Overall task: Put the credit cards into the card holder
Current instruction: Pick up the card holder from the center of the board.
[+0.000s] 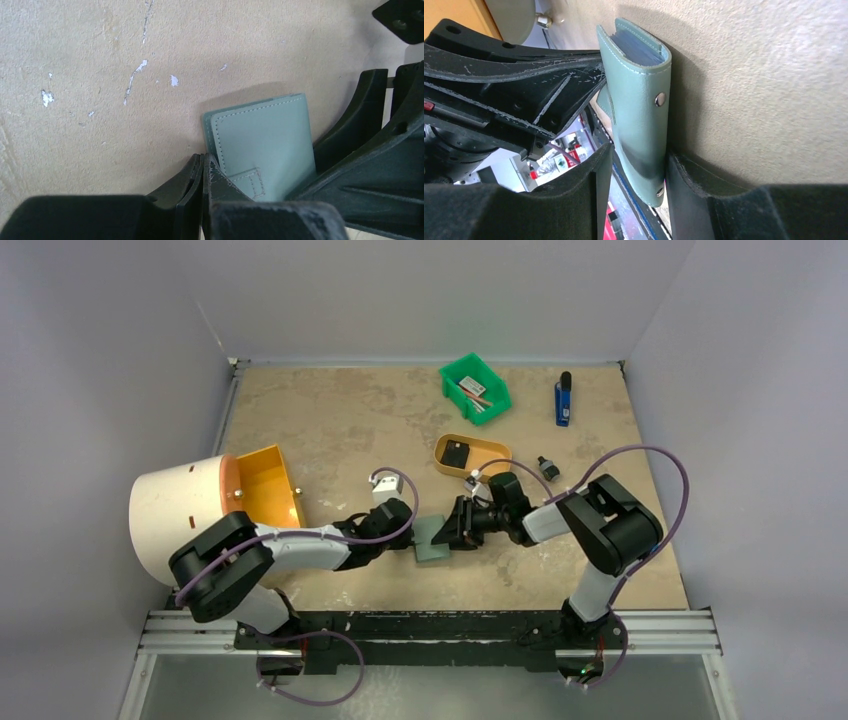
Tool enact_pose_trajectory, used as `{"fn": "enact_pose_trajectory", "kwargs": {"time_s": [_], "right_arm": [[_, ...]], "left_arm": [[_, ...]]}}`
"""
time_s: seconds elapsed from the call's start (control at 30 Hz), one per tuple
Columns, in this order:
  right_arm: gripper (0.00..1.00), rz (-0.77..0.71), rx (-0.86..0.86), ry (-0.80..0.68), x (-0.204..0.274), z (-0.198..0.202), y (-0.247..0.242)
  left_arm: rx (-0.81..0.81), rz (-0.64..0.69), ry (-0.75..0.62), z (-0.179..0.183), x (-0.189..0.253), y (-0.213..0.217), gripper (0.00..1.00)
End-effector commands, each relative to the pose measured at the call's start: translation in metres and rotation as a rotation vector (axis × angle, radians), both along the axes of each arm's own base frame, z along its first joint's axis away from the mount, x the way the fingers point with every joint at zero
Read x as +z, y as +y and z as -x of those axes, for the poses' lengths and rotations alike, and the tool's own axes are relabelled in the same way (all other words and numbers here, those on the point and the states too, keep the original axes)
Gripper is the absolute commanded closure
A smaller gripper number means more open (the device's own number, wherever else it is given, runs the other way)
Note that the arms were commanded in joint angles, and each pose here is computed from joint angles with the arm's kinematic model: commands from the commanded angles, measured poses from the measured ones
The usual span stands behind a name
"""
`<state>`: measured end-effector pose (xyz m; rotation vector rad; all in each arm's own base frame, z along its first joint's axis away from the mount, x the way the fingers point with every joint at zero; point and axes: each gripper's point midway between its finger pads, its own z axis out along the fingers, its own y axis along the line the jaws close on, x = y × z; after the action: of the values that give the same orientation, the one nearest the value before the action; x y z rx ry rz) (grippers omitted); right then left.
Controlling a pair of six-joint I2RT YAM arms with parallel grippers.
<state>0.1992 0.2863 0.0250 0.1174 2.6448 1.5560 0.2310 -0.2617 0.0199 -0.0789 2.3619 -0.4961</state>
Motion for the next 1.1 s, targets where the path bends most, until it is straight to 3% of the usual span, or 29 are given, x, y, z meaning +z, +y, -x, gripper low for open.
{"fn": "enact_pose_trajectory", "kwargs": {"time_s": [0.0,0.23,0.43,0.6,0.77,0.93,1.07], "right_arm": [[0.55,-0.011,0.045,-0.004,0.0,0.007,0.01],[0.6,-0.007,0.068,0.01,-0.002,0.013,0.014],[0.78,-0.006,0.05,0.007,-0.002,0.01,0.017],[1.0,-0.018,0.03,-0.025,0.004,0.006,0.017],[1.0,0.069,0.018,-0.185,0.028,-0.007,0.007],[1.0,0.231,0.004,-0.41,0.072,-0.029,-0.014],[1.0,0.36,-0.025,-0.63,0.126,-0.052,-0.031]], "left_arm": [[0.01,-0.035,0.033,0.007,-0.017,0.009,1.0],[0.01,-0.026,0.036,0.009,-0.019,0.009,1.0],[0.003,-0.019,0.035,0.01,-0.019,0.007,1.0],[-0.001,-0.018,0.032,0.012,-0.019,0.005,1.0],[0.084,-0.018,-0.061,-0.003,0.023,0.019,1.0],[0.225,0.023,-0.22,-0.022,0.111,0.042,0.68],[0.326,0.075,-0.331,-0.03,0.187,0.063,0.6]]}}
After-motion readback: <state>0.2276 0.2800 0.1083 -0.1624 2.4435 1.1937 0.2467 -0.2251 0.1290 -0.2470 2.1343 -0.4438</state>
